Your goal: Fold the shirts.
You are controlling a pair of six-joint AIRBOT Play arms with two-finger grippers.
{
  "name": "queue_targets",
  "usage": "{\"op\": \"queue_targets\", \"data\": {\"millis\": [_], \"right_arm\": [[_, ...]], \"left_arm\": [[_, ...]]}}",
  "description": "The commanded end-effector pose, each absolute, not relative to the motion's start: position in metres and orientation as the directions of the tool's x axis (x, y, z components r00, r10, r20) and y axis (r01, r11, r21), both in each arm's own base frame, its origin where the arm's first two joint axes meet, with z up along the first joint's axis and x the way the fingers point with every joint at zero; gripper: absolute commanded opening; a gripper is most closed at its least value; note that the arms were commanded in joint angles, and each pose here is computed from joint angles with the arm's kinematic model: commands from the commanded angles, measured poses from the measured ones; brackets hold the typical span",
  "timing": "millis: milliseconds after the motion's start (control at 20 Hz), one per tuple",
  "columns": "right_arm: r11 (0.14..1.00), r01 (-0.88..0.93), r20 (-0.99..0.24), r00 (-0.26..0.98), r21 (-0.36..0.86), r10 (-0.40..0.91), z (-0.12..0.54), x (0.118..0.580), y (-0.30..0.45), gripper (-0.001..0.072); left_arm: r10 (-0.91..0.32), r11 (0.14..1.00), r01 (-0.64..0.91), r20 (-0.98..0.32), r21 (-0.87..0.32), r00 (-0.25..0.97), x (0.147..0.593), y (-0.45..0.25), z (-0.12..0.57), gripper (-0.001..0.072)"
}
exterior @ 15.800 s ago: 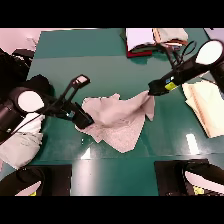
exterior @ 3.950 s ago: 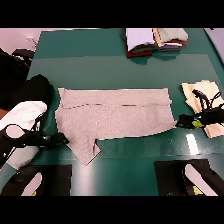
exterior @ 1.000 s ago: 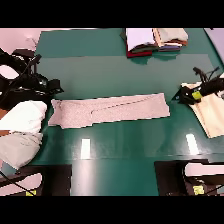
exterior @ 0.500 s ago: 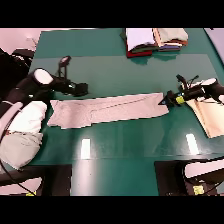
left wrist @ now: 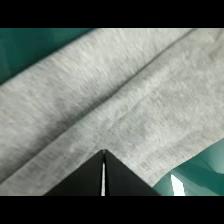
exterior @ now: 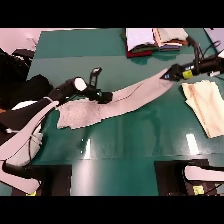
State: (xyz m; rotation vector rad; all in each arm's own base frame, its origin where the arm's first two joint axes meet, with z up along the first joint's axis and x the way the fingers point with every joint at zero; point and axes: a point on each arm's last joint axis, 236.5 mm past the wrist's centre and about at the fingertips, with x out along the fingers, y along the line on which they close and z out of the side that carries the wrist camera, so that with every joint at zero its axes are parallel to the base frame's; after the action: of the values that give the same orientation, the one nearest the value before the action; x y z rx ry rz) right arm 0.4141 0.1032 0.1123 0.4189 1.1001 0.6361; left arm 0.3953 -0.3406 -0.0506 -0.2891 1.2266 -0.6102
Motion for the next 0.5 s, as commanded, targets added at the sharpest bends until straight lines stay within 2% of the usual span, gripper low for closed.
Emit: {"op": "queue_targets", "data": {"millis": [0, 450], "right_arm": [[0.723, -0.368, -0.65, 0.32, 0.585, 0.689, 0.169, 0.406, 0.148, 0.0012], [0.643, -0.511, -0.581, 0.303, 0.57, 0.755, 0.223, 0.388, 0.23, 0.0012]], "left_arm": [[-0.582, 0.798, 0.298, -0.797, -0.524, 0.158, 0.392, -0.361, -0.066, 0.0021], [-0.576, 0.8, 0.301, -0.804, -0.519, 0.148, 0.392, -0.358, -0.066, 0.0021]]}}
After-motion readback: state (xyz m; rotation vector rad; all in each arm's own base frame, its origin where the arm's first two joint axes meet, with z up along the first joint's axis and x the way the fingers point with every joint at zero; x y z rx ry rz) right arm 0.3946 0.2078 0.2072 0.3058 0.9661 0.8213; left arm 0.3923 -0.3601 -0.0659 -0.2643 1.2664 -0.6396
